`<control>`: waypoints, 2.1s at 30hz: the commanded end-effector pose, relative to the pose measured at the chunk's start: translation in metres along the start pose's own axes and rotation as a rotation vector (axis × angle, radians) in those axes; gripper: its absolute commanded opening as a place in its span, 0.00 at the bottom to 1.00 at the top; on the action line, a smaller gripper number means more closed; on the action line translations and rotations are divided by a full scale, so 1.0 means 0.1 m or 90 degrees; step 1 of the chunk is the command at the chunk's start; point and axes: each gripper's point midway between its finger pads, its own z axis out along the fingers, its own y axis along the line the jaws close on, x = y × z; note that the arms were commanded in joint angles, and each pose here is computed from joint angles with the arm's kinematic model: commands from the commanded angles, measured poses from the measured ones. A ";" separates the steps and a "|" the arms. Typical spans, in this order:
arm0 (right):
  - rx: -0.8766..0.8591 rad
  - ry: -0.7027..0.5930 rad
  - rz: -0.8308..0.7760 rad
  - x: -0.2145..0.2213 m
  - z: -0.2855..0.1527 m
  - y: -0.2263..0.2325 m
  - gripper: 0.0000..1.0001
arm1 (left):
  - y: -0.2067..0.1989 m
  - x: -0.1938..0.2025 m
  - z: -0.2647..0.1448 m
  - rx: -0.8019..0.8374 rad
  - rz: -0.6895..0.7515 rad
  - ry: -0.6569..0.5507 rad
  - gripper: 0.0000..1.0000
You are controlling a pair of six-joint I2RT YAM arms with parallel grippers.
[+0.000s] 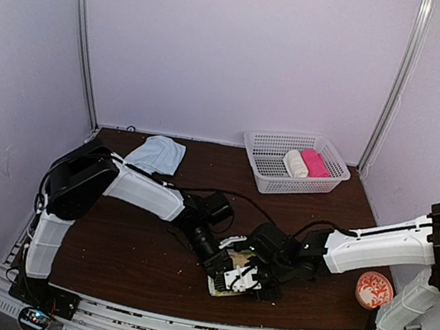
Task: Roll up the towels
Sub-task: Roll the towel at the center of the board.
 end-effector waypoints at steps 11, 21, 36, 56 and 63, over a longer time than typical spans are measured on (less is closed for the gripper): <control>-0.332 -0.025 0.217 -0.05 -0.05 0.23 0.04 | -0.40 -0.28 -1.49 -0.479 0.227 -0.334 0.47; -0.507 0.023 0.403 0.20 0.29 -0.11 0.04 | -1.23 -0.08 -1.00 -0.568 0.534 -0.299 0.47; -0.489 0.029 0.405 0.23 0.36 -0.17 0.04 | -0.09 -0.03 -0.19 -0.671 0.526 -0.034 0.53; -0.377 -0.088 0.353 -0.22 -0.51 -0.74 0.40 | -0.02 0.10 -0.03 -0.603 0.487 0.016 0.08; -0.229 -0.136 0.376 -0.23 -1.27 -1.35 0.44 | -0.12 0.16 0.05 -0.547 0.432 0.024 0.08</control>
